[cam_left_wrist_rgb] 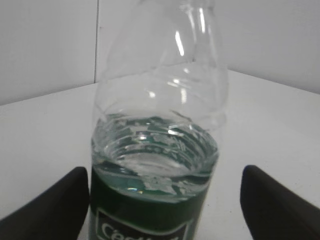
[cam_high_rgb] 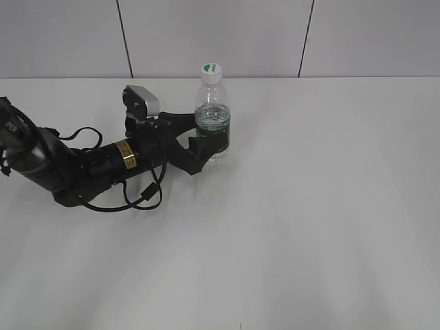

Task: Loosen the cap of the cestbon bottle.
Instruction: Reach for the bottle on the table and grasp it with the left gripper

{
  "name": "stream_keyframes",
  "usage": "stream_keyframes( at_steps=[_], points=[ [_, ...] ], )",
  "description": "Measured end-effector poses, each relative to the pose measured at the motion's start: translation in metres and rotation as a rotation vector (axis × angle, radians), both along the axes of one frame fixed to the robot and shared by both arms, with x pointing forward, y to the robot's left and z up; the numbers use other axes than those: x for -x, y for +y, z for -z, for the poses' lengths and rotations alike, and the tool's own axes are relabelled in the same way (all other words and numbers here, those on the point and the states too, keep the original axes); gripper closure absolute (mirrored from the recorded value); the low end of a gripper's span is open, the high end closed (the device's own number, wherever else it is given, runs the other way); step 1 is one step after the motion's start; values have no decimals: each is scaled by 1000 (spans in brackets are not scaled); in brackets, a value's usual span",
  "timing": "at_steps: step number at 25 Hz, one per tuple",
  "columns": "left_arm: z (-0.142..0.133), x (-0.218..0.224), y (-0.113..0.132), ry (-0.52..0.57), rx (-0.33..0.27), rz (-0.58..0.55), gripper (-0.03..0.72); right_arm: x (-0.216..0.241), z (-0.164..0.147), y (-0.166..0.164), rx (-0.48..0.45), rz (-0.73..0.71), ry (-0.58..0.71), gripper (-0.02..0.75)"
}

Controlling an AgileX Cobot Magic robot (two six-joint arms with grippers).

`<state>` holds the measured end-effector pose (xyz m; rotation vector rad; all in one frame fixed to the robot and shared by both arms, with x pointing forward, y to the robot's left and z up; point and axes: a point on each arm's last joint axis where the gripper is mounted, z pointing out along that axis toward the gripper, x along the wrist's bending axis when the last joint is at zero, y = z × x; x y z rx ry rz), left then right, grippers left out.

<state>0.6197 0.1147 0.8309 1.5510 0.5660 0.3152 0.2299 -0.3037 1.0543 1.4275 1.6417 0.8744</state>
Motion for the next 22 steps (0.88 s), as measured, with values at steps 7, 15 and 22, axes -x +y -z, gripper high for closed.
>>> stream_keyframes(
  at_steps=[7,15,22],
  points=[
    [-7,-9,-9,-43,16,18,130,0,0,0,0,0,0,190],
    [-4,-16,-18,-32,31,41,130,0,0,0,0,0,0,190],
    [0,-18,-24,-25,30,49,130,0,0,0,0,0,0,190]
  ],
)
